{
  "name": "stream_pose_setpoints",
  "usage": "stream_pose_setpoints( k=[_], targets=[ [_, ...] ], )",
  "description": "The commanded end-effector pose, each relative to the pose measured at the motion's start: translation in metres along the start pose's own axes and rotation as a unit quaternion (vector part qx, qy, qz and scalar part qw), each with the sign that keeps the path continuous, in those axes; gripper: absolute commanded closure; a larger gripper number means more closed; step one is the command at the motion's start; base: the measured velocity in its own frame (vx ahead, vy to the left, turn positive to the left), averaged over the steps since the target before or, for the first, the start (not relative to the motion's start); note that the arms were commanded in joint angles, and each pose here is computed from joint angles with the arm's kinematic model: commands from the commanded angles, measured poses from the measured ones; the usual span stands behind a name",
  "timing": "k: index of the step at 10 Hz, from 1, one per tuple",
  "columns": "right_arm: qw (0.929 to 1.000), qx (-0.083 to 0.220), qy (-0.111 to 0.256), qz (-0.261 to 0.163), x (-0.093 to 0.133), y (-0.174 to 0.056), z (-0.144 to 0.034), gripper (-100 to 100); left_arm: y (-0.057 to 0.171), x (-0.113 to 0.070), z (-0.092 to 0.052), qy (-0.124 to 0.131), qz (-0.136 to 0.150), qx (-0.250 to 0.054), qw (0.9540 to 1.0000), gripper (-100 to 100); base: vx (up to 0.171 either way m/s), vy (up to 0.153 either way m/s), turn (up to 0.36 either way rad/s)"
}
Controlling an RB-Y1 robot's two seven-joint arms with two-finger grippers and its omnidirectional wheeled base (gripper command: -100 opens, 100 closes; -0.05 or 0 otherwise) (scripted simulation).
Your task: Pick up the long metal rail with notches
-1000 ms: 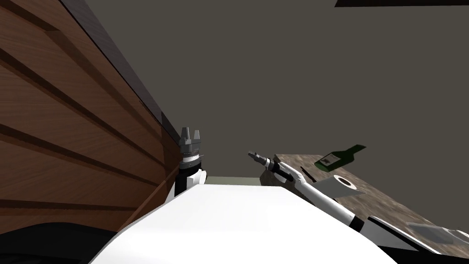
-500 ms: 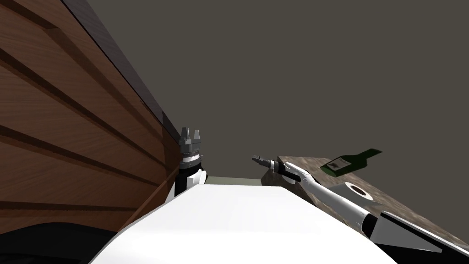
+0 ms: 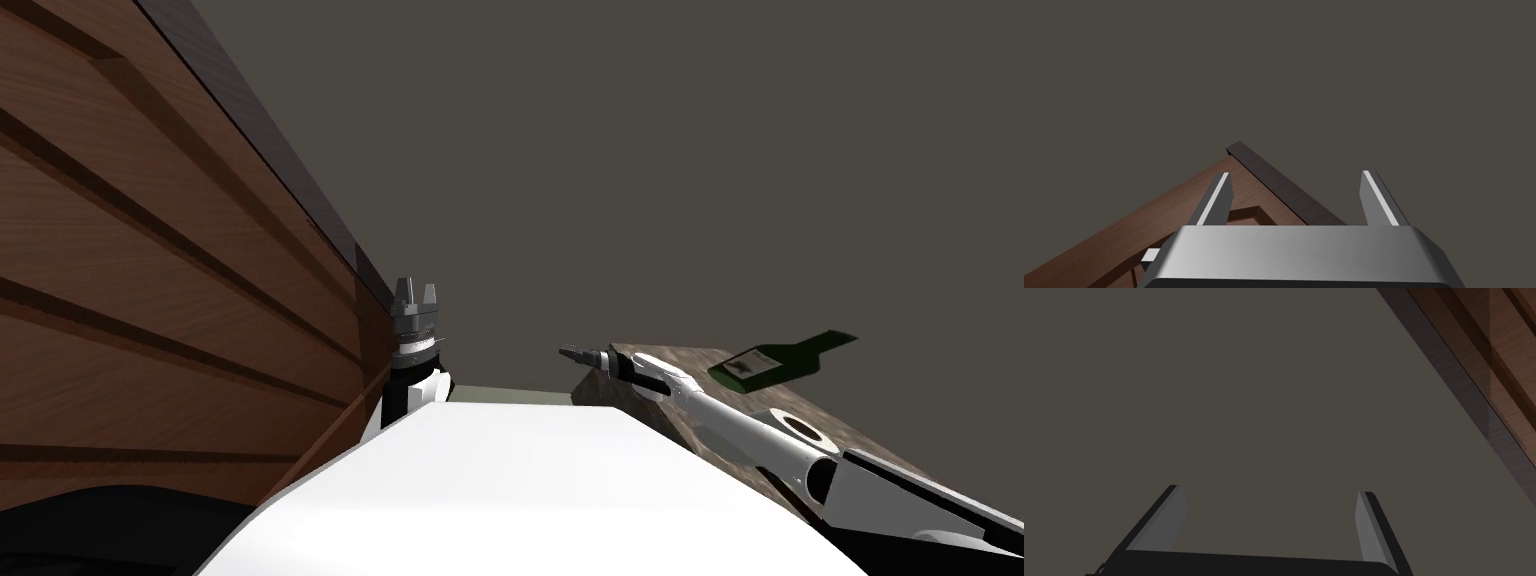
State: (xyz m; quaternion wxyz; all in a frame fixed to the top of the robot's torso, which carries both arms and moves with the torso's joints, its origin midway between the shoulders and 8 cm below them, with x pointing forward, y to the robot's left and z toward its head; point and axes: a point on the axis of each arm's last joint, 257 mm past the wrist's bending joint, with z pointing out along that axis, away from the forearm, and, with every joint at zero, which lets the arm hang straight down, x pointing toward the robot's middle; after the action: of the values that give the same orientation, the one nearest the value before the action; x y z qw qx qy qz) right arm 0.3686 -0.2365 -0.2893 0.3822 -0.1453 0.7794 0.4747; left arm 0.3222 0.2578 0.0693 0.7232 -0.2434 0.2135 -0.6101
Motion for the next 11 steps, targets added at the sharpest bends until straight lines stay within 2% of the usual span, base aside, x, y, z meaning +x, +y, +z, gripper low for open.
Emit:
stream_pose_setpoints(
  k=[1,3,4,5,6,7,8,9,11],
  targets=[
    [0.9991,0.021,0.037,-0.003,0.009,-0.017,-0.022,-100,0.000,0.000,0.000,0.000,0.000,0.000,1.0000,0,0.020,0.005,0.049],
    [0.9984,0.041,0.039,0.001,0.010,-0.031,-0.033,-100,0.000,0.000,0.000,0.000,0.000,0.000,1.0000,0,0.016,0.003,0.015],
    [0.9953,0.064,0.072,0.001,0.018,-0.046,-0.056,-100,0.000,0.000,0.000,0.000,0.000,0.000,1.0000,0,0.019,0.007,0.047],
    [0.9941,0.079,0.074,0.003,0.018,-0.055,-0.066,-100,0.000,0.000,0.000,0.000,0.000,0.000,1.0000,0,0.020,0.003,0.020],
    [0.9941,0.079,0.074,0.003,0.018,-0.055,-0.066,-100,0.000,0.000,0.000,0.000,0.000,0.000,1.0000,0,0.010,-0.001,-0.001],
    [0.9884,0.109,0.106,0.003,0.022,-0.071,-0.096,-100,0.000,0.000,0.000,0.000,0.000,0.000,1.0000,0,0.016,0.004,0.043],
    [0.9874,0.118,0.105,0.006,0.023,-0.077,-0.102,-100,0.000,0.000,0.000,0.000,0.000,0.000,1.0000,0,0.019,0.002,0.019],
    [0.9810,0.140,0.134,0.006,0.025,-0.086,-0.127,-100,0.000,0.000,0.000,0.000,0.000,0.000,1.0000,0,0.023,0.006,0.025],
    [0.9785,0.157,0.133,0.011,0.026,-0.096,-0.139,-100,0.000,0.000,0.000,0.000,0.000,0.000,1.0000,0,0.013,-0.001,0.010]
  ],
)
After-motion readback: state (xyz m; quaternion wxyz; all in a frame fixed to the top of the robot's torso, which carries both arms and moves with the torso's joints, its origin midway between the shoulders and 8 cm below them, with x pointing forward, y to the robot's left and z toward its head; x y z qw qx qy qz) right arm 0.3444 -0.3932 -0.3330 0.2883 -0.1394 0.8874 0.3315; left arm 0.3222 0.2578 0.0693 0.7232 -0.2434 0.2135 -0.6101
